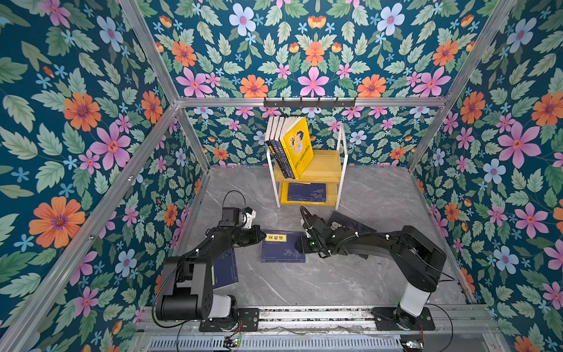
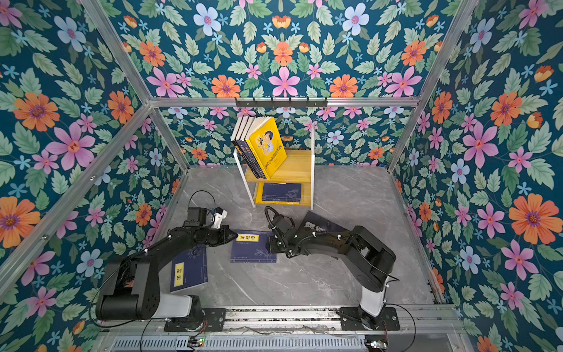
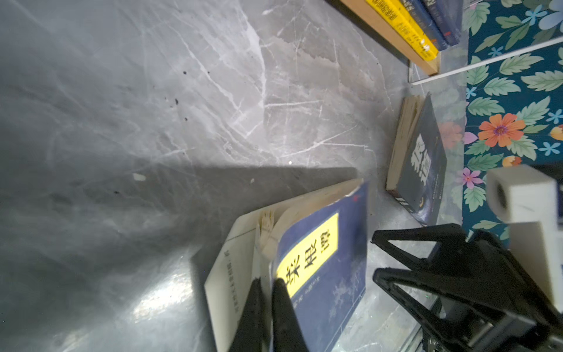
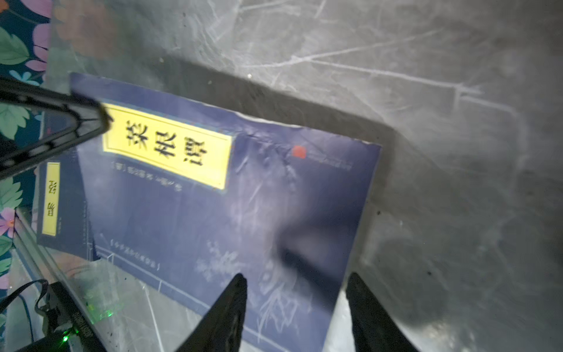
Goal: Stacking books/files
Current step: Pick up the book from the center of the table.
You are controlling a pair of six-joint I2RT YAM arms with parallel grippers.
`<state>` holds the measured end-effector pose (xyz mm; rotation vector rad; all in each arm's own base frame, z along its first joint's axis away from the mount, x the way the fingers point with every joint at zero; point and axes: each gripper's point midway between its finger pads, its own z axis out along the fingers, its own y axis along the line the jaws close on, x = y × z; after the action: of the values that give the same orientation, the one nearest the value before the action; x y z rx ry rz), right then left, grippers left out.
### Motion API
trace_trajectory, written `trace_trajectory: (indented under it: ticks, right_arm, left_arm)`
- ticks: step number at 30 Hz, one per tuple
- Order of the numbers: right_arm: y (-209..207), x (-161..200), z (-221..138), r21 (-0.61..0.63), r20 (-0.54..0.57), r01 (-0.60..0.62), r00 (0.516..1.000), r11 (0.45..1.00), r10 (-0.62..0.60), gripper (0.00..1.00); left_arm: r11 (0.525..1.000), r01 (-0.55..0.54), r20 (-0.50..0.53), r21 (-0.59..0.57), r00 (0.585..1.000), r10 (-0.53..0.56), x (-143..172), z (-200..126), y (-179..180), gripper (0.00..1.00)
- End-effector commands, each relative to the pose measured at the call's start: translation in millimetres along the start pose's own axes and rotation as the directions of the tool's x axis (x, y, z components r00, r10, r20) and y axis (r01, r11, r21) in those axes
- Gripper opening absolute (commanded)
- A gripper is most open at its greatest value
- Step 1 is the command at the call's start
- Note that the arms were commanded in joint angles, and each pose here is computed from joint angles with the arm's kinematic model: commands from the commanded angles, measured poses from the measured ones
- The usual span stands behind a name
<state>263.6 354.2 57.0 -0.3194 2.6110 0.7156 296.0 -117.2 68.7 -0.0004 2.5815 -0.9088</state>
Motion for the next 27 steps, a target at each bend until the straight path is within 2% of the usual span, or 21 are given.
trace_trajectory:
  ticks: [1,3,5,8,11,14,15,17,23,25,27]
  right_arm:
    - [-10,-6,-15,0.060,0.056,0.097,0.993,0.994,-0.100,0.58]
    - [-12,-5,-27,0.107,0.076,0.177,0.980,0.978,-0.186,0.61]
    - [-3,-4,-39,0.142,0.102,0.307,0.941,0.941,-0.323,0.63]
    - [20,-2,-44,0.200,0.145,0.502,0.834,0.842,-0.532,0.64]
    - [49,8,-40,0.222,0.158,0.666,0.697,0.713,-0.700,0.64]
    - [61,21,-21,0.280,0.115,0.774,0.560,0.567,-0.821,0.65]
    - [64,22,-16,0.293,0.106,0.791,0.531,0.537,-0.841,0.65]
    - [63,20,-5,0.331,0.092,0.805,0.491,0.492,-0.866,0.65]
    - [61,18,12,0.392,0.123,0.817,0.410,0.424,-0.904,0.65]
    - [59,23,21,0.388,0.094,0.839,0.375,0.381,-0.922,0.65]
    - [60,27,28,0.377,0.076,0.852,0.362,0.363,-0.929,0.65]
  left_arm:
    - [1.000,0.005,0.009,0.022,1.000,-0.005,-3,-2,-6,0.00]
    - [1.000,0.004,0.011,0.025,1.000,-0.005,-5,-4,-8,0.00]
    - [1.000,0.007,0.011,0.028,1.000,-0.008,-5,-5,-9,0.00]
    - [0.999,0.009,0.018,0.038,1.000,-0.010,-5,-3,-9,0.00]
    - [0.999,0.010,0.021,0.036,1.000,-0.010,-7,-4,-9,0.00]
    - [0.999,0.015,0.012,0.039,1.000,-0.016,-6,-3,-10,0.00]
    - [0.999,0.016,0.011,0.041,1.000,-0.017,-6,-3,-10,0.00]
    - [0.999,0.015,0.017,0.044,1.000,-0.015,-7,-4,-11,0.00]
    - [0.999,0.014,0.015,0.046,1.000,-0.014,-6,-4,-11,0.00]
    - [0.999,0.016,0.014,0.048,1.000,-0.017,-6,-4,-12,0.00]
    - [0.999,0.017,0.015,0.049,1.000,-0.018,-7,-4,-13,0.00]
